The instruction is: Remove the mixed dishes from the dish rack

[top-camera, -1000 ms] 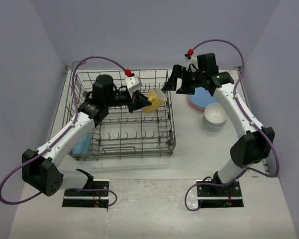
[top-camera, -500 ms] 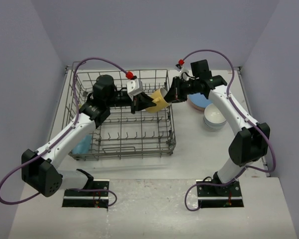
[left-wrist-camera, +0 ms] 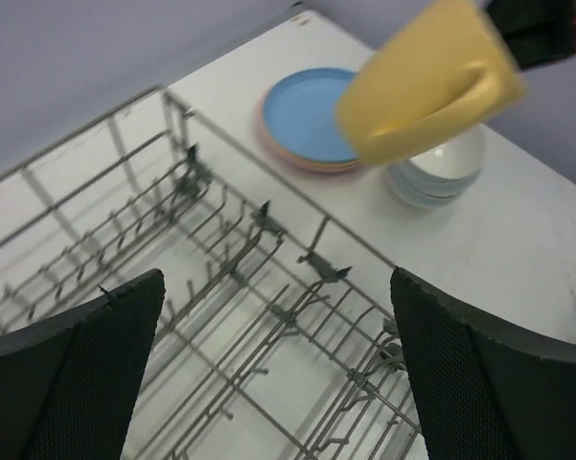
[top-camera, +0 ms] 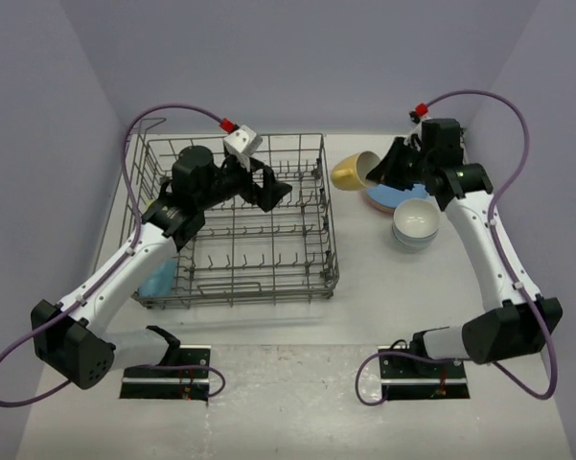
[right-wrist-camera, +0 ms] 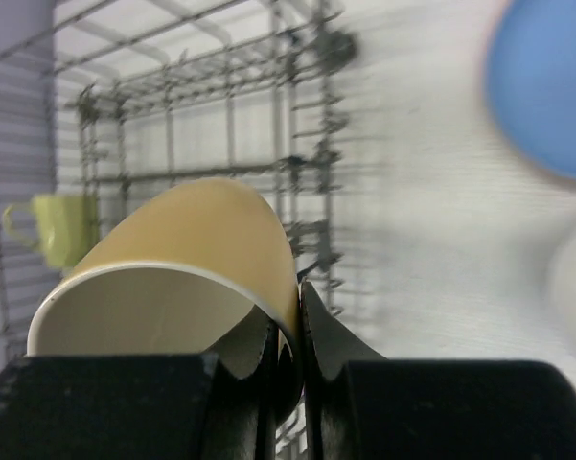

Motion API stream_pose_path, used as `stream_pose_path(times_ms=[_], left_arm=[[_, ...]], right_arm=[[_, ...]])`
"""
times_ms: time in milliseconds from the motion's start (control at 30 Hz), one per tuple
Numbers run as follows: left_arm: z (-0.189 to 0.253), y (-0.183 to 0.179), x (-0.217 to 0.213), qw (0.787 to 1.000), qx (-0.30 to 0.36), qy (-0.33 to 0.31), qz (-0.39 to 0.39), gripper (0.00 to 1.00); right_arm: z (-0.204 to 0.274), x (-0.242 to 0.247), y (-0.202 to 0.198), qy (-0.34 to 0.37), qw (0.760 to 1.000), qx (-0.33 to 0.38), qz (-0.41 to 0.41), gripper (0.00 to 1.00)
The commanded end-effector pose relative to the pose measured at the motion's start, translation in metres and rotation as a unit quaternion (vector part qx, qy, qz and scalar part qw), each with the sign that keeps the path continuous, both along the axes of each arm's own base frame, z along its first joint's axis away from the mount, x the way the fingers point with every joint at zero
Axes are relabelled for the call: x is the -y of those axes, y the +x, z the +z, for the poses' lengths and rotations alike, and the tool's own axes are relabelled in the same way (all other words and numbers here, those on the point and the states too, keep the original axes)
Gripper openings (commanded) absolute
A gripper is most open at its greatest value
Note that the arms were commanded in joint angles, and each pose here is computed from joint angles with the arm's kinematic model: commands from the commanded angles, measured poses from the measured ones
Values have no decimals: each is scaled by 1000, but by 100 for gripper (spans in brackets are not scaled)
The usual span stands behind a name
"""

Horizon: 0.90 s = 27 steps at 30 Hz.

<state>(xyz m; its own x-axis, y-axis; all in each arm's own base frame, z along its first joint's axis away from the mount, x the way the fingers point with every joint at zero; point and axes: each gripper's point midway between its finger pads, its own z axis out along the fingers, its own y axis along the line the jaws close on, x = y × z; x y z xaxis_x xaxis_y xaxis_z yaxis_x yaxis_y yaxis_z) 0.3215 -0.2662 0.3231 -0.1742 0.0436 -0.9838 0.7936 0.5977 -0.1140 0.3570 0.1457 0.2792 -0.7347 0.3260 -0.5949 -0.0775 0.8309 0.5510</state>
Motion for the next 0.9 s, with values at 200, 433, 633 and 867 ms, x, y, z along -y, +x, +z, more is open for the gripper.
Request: stream_pose_path(times_ms=[200, 433, 633, 867], left_arm=[[-55, 25, -135, 885, -168, 72, 429, 100], [-69, 11, -192, 827, -198, 84, 519, 100], [-92, 12, -243, 782, -235, 84, 572, 100], [-101, 7, -250, 763, -246, 97, 589, 100]], right_arm=[[-36, 89, 16, -176, 976, 37, -123, 0], [-58, 63, 34, -259, 950, 140, 105, 0], [-105, 43, 35, -271, 927, 114, 234, 0], [-162, 52, 44, -289, 926, 16, 244, 0]])
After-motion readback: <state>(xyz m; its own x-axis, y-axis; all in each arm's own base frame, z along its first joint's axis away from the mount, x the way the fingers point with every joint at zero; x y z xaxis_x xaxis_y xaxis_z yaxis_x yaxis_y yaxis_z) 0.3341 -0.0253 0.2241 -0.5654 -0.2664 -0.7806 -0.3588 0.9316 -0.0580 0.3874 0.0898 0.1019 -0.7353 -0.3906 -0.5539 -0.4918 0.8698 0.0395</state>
